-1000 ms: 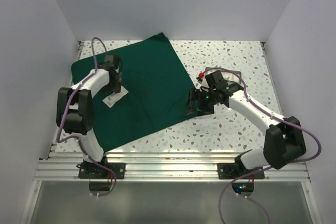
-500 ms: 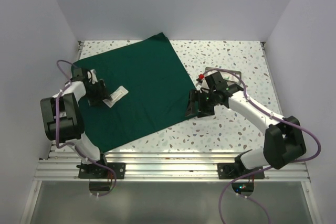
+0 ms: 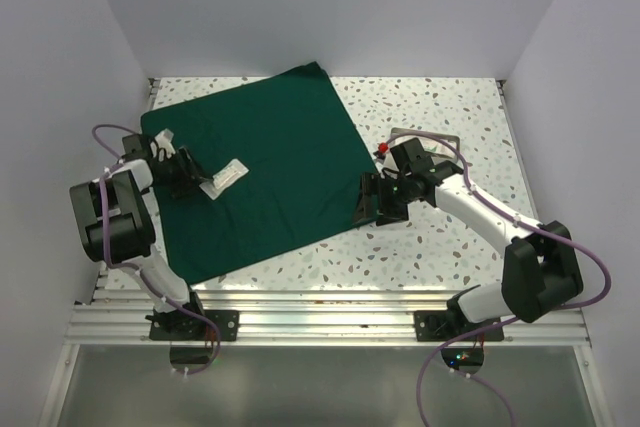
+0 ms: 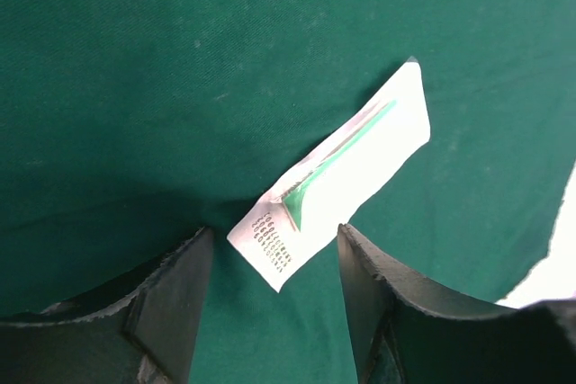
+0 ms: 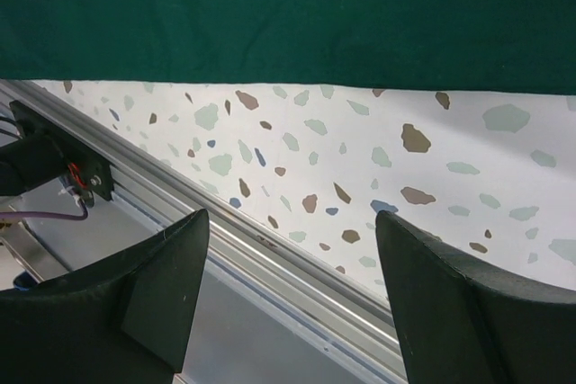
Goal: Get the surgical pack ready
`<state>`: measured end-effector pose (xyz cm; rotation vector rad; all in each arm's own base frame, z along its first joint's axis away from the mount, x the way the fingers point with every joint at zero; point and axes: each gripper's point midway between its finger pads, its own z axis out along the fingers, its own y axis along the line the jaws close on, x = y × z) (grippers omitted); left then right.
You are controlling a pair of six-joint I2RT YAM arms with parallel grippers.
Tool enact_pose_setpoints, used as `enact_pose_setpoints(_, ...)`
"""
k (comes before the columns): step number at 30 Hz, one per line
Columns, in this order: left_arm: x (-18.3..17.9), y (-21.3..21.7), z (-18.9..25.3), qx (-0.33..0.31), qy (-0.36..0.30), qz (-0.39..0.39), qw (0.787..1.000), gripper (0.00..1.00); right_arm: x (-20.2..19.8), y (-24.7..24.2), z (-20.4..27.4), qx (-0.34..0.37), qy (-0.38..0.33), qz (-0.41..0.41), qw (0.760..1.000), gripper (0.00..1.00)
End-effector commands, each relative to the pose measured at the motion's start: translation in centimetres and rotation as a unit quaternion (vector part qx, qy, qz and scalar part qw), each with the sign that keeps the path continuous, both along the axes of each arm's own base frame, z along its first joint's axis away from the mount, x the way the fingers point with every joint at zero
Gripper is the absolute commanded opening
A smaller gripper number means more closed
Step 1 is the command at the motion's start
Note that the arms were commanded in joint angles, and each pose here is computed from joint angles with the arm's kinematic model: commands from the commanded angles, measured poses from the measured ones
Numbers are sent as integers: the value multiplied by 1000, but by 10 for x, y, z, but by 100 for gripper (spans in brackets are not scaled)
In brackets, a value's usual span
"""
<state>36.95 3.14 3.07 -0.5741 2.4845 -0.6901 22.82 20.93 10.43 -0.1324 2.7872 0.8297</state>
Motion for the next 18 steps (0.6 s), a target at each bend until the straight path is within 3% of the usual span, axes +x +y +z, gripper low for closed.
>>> enact_pose_setpoints(1, -7, -9, -17, -47, 7, 1, 999, 60, 0, 6, 2, 18, -2, 11, 1000, 78)
enact_pose_setpoints(5, -4, -10, -16, -54, 3, 3, 999, 57, 2, 7, 2, 18, -3, 10, 1000, 78)
enact_pose_setpoints(18, 2, -14, -5, -74, -12, 4, 997, 31, 8, 10, 3, 21, -1, 5, 1000, 78)
